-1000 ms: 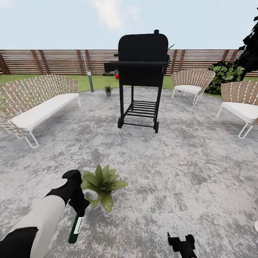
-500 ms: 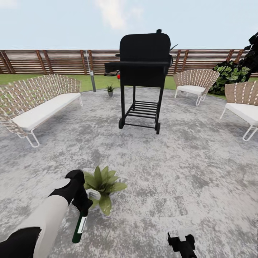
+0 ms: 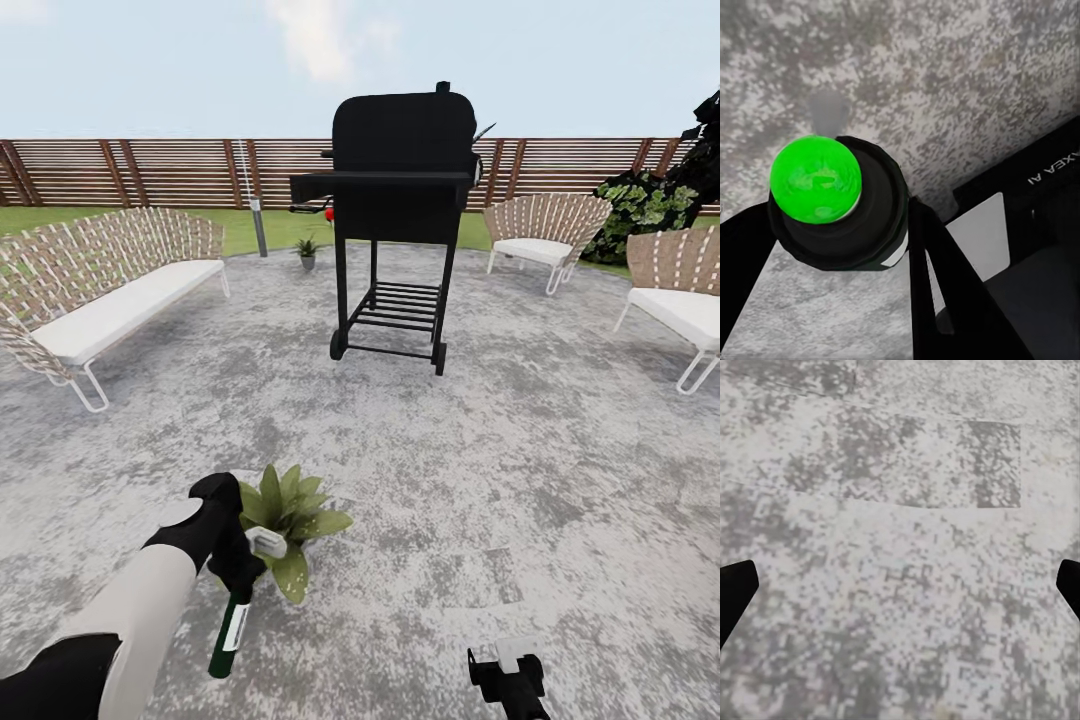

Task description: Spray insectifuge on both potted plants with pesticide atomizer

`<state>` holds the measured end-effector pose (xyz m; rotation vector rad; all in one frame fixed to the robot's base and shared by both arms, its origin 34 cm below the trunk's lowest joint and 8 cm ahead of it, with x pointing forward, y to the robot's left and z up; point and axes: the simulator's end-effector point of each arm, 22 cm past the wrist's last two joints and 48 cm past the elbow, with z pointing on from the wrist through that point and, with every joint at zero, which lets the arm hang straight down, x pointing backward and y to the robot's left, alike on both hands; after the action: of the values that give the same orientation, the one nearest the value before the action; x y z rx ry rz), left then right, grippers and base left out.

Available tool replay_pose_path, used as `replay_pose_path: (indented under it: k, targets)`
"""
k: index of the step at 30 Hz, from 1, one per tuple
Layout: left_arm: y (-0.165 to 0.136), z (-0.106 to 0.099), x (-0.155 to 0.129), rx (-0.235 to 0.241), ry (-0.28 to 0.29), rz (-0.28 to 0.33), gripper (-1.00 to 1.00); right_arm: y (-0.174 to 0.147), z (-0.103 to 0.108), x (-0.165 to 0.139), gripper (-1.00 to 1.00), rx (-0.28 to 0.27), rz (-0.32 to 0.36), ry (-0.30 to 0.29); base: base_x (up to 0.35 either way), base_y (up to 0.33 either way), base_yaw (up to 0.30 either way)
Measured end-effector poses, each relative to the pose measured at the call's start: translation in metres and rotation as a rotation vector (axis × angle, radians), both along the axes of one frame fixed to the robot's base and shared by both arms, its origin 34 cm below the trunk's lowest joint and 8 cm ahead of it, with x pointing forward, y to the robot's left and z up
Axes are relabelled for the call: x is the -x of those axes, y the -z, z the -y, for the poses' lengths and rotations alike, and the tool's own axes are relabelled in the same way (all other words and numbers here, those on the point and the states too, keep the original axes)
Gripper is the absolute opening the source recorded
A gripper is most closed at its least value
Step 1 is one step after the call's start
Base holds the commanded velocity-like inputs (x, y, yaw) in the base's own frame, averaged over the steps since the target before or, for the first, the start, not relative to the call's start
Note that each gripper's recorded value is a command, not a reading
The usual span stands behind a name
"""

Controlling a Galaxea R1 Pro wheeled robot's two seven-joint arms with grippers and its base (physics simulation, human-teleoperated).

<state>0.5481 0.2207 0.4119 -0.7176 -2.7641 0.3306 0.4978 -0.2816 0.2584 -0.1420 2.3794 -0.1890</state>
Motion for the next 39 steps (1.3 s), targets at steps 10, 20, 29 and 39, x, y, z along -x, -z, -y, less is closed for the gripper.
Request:
replay_pose_path:
  k: [10, 20, 29, 39]
  targets:
    - [0.001, -0.026, 0.000, -0.034, -0.021, -0.001, -1.00, 0.000, 0.000, 0.000, 1.00, 0.000, -0.001, 0.000, 0.000, 0.000, 0.000]
    - [0.001, -0.019, 0.001, -0.024, -0.016, -0.001, -1.00, 0.000, 0.000, 0.000, 1.00, 0.000, 0.000, 0.000, 0.030, -0.103, 0.000]
    - [0.003, -0.037, 0.002, -0.049, -0.029, -0.002, -1.00, 0.000, 0.000, 0.000, 1.00, 0.000, 0.000, 0.000, 0.003, -0.011, 0.000]
    - [0.002, -0.062, 0.003, -0.078, -0.051, -0.003, -1.00, 0.000, 0.000, 0.000, 1.00, 0.000, -0.001, 0.000, 0.000, 0.004, 0.000]
